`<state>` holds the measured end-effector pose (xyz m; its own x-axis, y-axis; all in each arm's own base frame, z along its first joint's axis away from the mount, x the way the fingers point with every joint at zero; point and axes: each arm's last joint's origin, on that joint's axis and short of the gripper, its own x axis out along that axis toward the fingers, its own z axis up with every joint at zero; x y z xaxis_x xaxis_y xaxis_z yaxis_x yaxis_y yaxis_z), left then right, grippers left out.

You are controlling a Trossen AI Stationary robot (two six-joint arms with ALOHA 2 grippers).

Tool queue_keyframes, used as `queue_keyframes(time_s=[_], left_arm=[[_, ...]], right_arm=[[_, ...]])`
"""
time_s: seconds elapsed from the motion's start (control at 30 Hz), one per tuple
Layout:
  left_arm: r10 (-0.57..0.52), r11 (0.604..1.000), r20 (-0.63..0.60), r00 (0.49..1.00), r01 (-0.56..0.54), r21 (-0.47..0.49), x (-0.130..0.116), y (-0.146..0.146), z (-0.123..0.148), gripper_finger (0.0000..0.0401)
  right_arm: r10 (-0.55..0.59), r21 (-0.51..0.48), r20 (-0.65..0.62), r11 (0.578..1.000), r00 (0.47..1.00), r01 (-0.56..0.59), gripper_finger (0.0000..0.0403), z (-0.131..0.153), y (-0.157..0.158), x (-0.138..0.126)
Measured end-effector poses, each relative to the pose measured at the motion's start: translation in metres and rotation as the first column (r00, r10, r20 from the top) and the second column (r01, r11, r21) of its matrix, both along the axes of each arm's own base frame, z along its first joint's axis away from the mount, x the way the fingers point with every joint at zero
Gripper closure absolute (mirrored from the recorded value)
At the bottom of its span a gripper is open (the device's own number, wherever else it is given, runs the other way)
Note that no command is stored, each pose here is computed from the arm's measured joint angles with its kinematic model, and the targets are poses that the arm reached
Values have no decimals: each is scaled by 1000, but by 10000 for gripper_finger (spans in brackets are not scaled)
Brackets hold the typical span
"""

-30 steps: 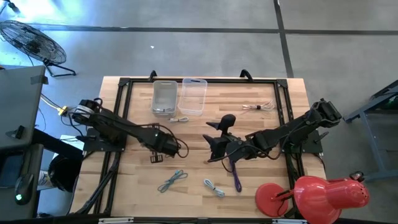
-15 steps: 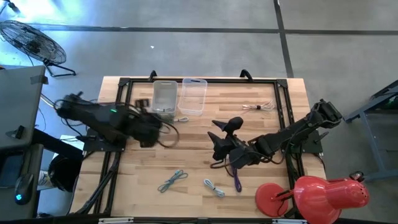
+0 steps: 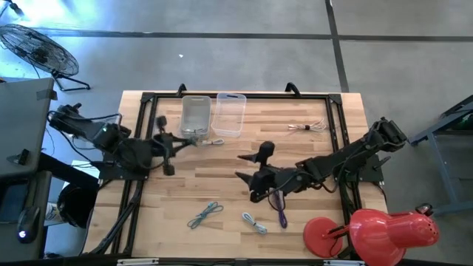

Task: Pick & Place USB Port
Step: Put the striped green charger cable into the transparent bin

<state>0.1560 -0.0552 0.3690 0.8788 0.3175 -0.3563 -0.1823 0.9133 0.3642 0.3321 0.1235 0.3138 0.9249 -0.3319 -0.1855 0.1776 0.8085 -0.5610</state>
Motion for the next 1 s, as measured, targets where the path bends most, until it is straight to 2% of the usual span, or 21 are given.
queue_keyframes(time_s=[0.1,0.2,0.3,0.43,0.53,0.7,0.83,1.0], left_arm=[[-150,989,162,975,148,27,4,-5,-14,382],[-296,955,355,887,283,91,5,-9,-21,382],[-373,927,452,810,348,142,7,-12,-31,382],[-425,902,488,763,404,154,13,-8,-41,382],[-443,892,497,746,424,159,24,-5,-50,382],[-526,842,507,683,501,198,44,-2,-56,382],[-551,821,515,656,537,195,56,2,-62,382],[-545,824,512,664,537,181,65,7,-67,382]], right_arm=[[31,12,25,999,999,-31,144,3,-2,2],[54,44,46,997,997,-56,144,4,-5,4],[74,77,65,994,995,-79,144,6,-8,6],[89,96,86,991,992,-97,144,7,-11,9],[106,107,91,988,990,-116,144,5,-14,12],[126,112,96,984,987,-136,144,-3,-17,22],[135,107,94,984,986,-145,144,-7,-19,26],[142,109,93,982,986,-151,144,-7,-19,27]])
